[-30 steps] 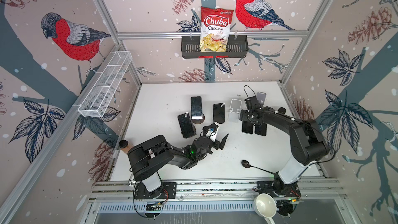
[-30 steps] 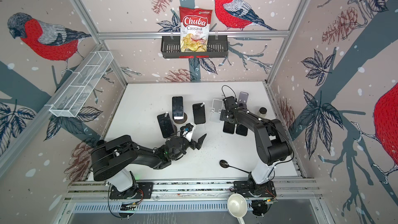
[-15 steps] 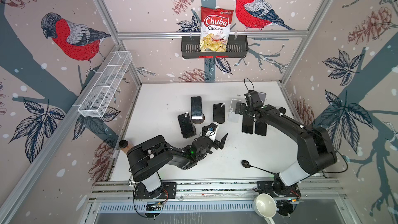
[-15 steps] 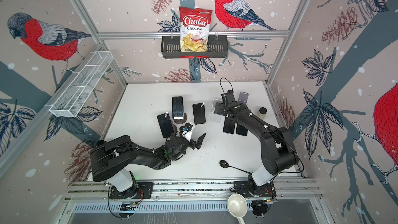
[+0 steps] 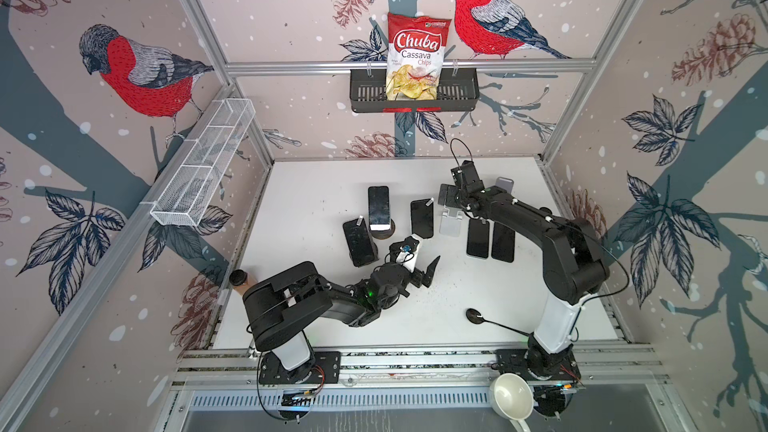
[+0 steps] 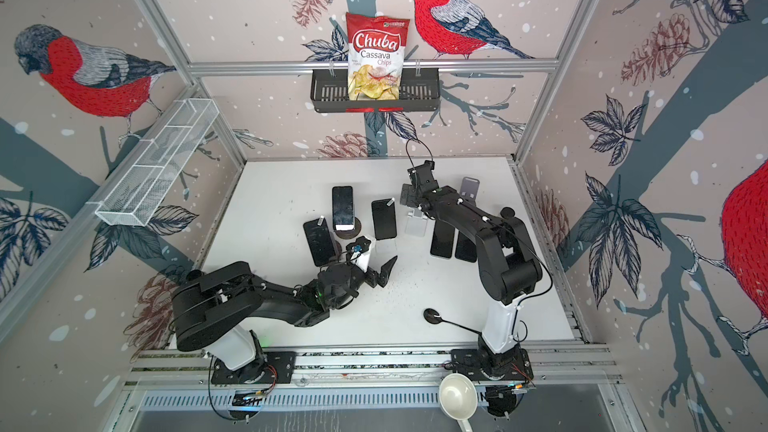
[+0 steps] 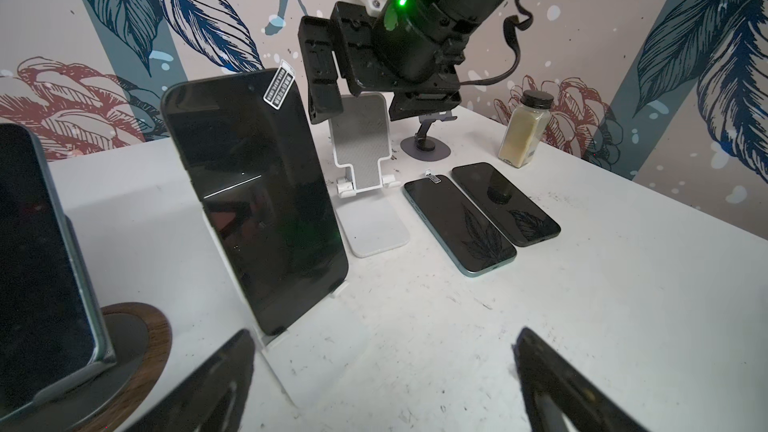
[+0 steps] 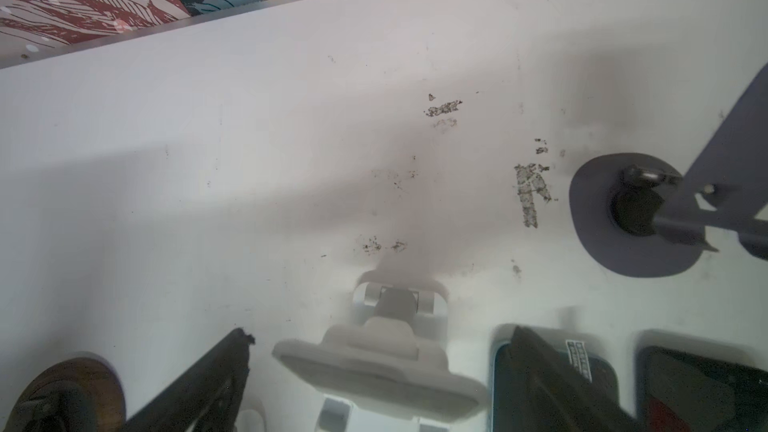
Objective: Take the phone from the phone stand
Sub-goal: 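Raise the right gripper and move it over the empty white stand, then grasp the white stand's plate with the right gripper and lift it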
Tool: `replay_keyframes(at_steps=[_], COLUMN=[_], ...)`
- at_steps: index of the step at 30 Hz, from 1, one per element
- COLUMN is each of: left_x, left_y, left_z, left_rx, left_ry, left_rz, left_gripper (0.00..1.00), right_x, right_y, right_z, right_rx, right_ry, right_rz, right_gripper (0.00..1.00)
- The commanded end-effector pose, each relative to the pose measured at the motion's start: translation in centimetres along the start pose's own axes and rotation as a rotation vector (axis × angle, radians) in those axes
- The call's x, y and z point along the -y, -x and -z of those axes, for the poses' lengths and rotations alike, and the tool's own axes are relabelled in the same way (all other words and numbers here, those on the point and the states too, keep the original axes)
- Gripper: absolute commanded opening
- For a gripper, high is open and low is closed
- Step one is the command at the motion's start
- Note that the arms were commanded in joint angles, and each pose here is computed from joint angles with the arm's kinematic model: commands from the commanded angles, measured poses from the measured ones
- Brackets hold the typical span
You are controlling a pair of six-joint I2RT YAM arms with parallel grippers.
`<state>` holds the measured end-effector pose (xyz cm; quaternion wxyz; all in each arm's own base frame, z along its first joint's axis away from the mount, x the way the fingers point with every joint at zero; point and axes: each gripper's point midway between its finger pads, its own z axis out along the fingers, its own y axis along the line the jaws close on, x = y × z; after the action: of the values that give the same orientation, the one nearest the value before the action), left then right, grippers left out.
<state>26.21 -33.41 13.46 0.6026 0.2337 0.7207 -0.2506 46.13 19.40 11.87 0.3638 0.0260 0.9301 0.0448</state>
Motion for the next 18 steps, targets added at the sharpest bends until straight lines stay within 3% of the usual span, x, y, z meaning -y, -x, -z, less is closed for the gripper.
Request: replay_keyframes(at_steps=[1, 4, 8, 14, 18], left_x=[-0.09, -0.18, -0.24, -0.18, -0.2], left_y=[0.83, 0.78, 0.71, 0.79, 0.81], left_z=[0.02, 0.04, -0.01, -0.07, -0.02], left_rx=[0.026, 0.024, 0.021, 0.024, 0.024], left_ry=[0.007, 0.012, 0.014, 0.012, 0.012], left_rz=[0.002, 0.001, -0.002, 0.0, 0.0], left_gripper=[0.96, 0.96, 0.96, 0.96, 0.96], right_x=[0.48, 0.5, 0.36, 0.35, 0.16], right_y=[-0.22, -0.44, -0.57, -0.48, -0.02], right_z=[-0.31, -0.49, -0.5, -0.73, -0.71], right_rx=[-0.004, -0.006, -0.003, 0.005, 0.032], right_ry=[-0.061, -0.073, -0.073, -0.079, -0.064], right_rz=[-0.008, -0.015, -0.026, -0.024, -0.008], right_gripper=[0.99, 0.93, 0.75, 0.61, 0.57])
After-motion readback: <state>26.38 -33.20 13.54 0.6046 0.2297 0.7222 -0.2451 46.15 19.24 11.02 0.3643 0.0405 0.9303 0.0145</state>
